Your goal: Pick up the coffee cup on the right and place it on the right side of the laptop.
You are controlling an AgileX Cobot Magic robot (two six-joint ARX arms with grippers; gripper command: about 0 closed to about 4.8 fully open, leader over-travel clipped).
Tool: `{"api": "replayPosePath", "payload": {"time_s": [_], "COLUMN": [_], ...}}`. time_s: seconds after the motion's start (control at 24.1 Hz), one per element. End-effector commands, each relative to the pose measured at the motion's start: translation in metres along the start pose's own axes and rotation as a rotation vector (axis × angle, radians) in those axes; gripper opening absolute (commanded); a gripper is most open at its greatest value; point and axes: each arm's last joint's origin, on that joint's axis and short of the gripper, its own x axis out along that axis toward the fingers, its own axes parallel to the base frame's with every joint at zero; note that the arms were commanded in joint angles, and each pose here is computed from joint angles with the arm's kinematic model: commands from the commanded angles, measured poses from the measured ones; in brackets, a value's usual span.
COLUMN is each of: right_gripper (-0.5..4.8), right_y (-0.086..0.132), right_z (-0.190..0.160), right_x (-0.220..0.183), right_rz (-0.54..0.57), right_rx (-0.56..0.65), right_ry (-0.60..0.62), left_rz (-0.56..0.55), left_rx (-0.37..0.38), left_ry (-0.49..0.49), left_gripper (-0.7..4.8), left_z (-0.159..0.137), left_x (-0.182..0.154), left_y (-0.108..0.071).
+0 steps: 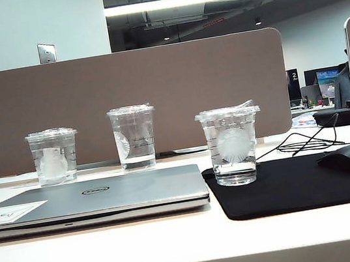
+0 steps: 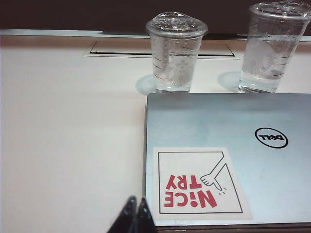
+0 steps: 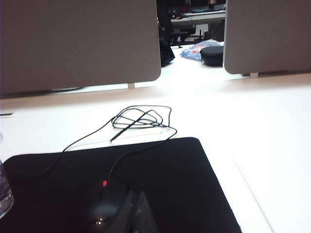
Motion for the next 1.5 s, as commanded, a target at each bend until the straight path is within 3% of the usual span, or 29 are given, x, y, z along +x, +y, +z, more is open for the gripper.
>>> {"api": "replayPosePath", "payload": {"time_s": [0.04, 1.5], "right_gripper": [-0.06, -0.06], "right_y": [0.0001, 0.0022], "right_z": [-0.0007, -0.0028], "right_x": [0.0001, 0.0], "right_rz": [0.005, 0.026], "right_rx": [0.002, -0.048], "right_ry": [-0.005, 0.016], "left_rz": [-0.001, -0.001], "left_rx": [0.004, 0.004], "left_ry": [-0.014, -0.014], "left_gripper": [-0.05, -0.05], "left_z": [0.0021, 0.0021], "left_x": [-0.0003, -0.0003], "left_y": [0.0, 0.0]}}
